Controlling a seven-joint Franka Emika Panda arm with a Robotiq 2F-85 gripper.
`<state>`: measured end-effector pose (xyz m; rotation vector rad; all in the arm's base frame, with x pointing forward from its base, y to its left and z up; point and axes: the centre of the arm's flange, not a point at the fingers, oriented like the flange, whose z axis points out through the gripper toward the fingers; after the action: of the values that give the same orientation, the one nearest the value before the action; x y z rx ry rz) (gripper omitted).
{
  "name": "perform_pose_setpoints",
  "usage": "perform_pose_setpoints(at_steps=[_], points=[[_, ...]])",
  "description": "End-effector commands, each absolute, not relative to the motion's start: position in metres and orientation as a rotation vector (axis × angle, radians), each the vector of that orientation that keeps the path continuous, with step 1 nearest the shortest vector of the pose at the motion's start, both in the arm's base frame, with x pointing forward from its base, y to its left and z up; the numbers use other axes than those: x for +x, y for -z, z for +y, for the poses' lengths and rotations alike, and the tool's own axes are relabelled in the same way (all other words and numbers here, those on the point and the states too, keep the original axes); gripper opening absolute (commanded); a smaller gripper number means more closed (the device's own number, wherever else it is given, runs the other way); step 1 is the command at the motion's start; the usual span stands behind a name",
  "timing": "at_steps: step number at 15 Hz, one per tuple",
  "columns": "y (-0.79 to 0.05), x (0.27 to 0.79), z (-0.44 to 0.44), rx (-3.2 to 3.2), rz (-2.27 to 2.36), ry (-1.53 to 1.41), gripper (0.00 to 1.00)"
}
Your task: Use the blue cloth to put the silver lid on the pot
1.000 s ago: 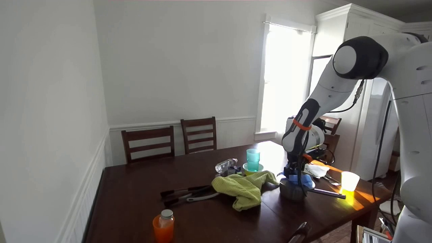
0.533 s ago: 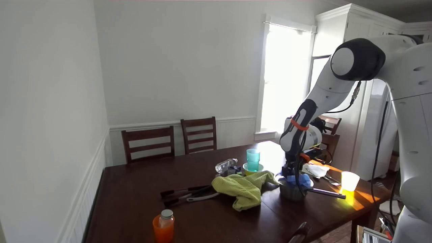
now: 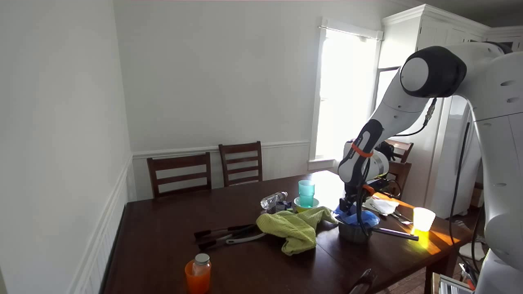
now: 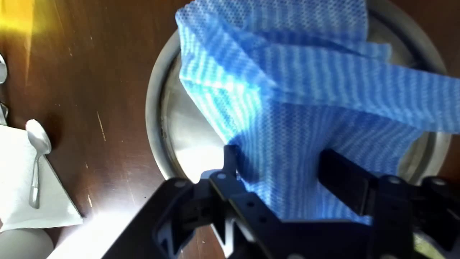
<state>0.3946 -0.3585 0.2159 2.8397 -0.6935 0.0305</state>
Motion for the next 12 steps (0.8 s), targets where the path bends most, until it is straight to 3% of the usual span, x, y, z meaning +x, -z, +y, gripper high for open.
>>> perform_pose_setpoints(at_steps=[1, 3, 12], points=[[-0.219, 0.395, -0.36, 2.844, -0.669, -0.02, 0.94], [-0.22, 0.394, -0.36, 2.842, -0.665, -0.02, 1.0], [-0.231, 0.393, -0.358, 2.833, -0.666, -0.025, 1.0]])
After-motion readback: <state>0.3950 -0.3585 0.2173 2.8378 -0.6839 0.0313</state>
